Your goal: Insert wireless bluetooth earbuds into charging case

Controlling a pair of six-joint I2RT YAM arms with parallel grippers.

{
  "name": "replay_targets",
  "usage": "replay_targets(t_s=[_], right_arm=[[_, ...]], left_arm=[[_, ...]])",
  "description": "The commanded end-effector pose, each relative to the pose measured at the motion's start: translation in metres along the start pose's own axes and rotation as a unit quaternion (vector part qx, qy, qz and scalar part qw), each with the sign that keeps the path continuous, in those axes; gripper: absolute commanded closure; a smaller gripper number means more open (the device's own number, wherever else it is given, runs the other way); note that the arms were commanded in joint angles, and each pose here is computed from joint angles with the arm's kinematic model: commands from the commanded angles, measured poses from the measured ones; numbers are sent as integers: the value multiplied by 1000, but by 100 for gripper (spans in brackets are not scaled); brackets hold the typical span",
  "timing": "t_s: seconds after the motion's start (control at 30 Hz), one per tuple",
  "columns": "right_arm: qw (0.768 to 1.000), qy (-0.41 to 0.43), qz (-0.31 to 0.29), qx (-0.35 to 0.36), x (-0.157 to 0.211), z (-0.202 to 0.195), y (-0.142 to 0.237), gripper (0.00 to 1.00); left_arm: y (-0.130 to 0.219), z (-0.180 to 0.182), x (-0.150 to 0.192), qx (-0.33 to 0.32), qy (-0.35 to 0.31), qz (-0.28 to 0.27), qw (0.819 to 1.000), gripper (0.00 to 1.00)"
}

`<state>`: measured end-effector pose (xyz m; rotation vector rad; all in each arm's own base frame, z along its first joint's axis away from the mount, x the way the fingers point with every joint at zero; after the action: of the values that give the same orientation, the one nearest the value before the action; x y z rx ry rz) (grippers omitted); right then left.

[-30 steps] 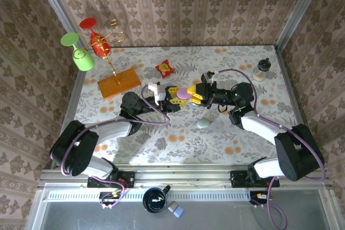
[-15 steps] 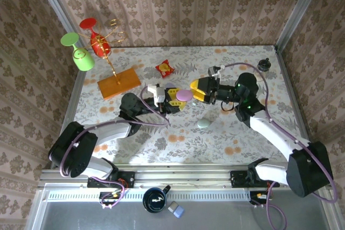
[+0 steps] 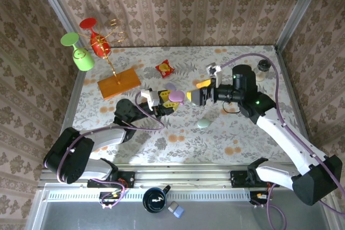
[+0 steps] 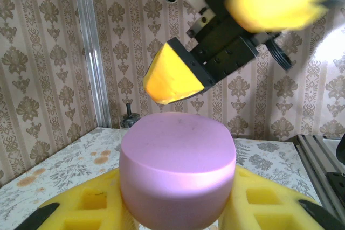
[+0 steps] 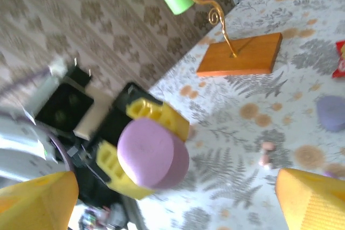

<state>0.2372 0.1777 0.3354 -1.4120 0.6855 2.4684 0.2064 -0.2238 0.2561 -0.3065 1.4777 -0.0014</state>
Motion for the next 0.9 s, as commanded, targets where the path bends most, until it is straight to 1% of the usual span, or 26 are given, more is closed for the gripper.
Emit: replay_targets(t_s=[0.0,0.1,0.23,0.4,0.7,0.87], right_arm=[[980,194,10,39,3,19,4,3],[968,247,8,44,8,28,-1,3],[960,272,12,61,8,34,-8,3],[955,279,5,97,5,28,-13,2],[953,290,19,89,6,25,-21,2],[954,283,13,100,2,22,-24,2]], left_arm=[[3,-2,-7,-2,-19,-15,1000,68],[6,-5,-9,-2,-9,-17,1000,68],[12,-13,-12,3,-5,-22,1000,68],[14,-18,-15,9,7,-25,1000,68],[10,-16,-14,9,35,-23,999,68],[8,-17,-10,19,32,-17,999,68]])
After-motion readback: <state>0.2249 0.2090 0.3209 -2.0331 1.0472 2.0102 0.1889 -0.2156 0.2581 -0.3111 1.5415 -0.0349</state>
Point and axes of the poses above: each hand's point on the last joint's axis, 136 mm out from that joint toward the fingers, its own y axis back along the fingers, its own z axis along the line the jaws close on, x = y × z, the point moved 8 cm from there along y, back along the fingers, and after that the axes turned 1 degree about y, right-handed, at the moved point
